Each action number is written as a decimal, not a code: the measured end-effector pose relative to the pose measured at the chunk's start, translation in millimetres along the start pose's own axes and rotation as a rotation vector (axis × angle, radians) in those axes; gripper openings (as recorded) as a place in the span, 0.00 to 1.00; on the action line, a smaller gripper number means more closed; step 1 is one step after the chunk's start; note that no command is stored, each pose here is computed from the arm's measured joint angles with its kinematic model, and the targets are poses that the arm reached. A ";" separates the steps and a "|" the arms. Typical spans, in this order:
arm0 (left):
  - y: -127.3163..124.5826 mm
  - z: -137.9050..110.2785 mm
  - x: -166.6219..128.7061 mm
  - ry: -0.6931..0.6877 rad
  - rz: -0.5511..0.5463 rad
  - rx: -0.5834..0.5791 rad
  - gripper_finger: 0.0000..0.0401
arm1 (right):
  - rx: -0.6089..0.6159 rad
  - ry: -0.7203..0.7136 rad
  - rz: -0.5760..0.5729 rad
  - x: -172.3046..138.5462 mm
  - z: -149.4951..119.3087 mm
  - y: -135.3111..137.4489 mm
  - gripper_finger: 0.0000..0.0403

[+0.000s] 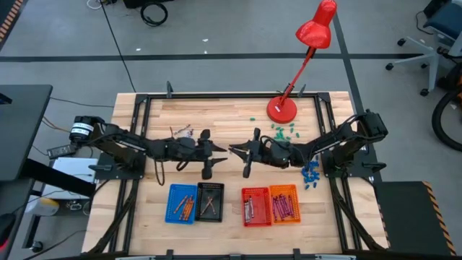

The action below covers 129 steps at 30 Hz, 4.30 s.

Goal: Sort crayons
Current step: Put the black crayon into the red basket

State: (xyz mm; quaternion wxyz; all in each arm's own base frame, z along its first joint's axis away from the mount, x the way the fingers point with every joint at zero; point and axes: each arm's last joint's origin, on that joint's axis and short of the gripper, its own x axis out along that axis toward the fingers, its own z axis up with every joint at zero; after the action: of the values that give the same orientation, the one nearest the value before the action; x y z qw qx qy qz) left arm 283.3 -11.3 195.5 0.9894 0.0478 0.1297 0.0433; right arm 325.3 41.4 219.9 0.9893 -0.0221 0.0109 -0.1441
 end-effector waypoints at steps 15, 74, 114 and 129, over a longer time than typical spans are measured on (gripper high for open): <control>-14.6 -22.5 -5.4 0.238 0.004 0.017 0.39 | 0.473 0.281 0.221 -6.7 -21.5 14.1 0.11; -3.1 -13.4 -2.1 0.150 0.079 0.151 0.39 | 0.742 1.167 -0.190 -38.4 -41.9 124.1 0.23; 84.6 -58.3 -60.3 0.824 0.514 -0.166 0.39 | 0.011 0.689 -0.044 21.5 -33.4 20.7 0.23; 138.6 -72.7 -76.0 0.862 0.534 -0.298 0.39 | 0.093 0.548 0.086 22.8 -50.1 8.3 0.23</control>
State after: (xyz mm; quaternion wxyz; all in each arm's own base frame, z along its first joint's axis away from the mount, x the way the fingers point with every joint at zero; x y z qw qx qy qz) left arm 181.1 124.8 159.5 0.7970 -0.0842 0.5003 0.3277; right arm 348.1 40.8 169.1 0.9546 0.0637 0.2723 -0.1029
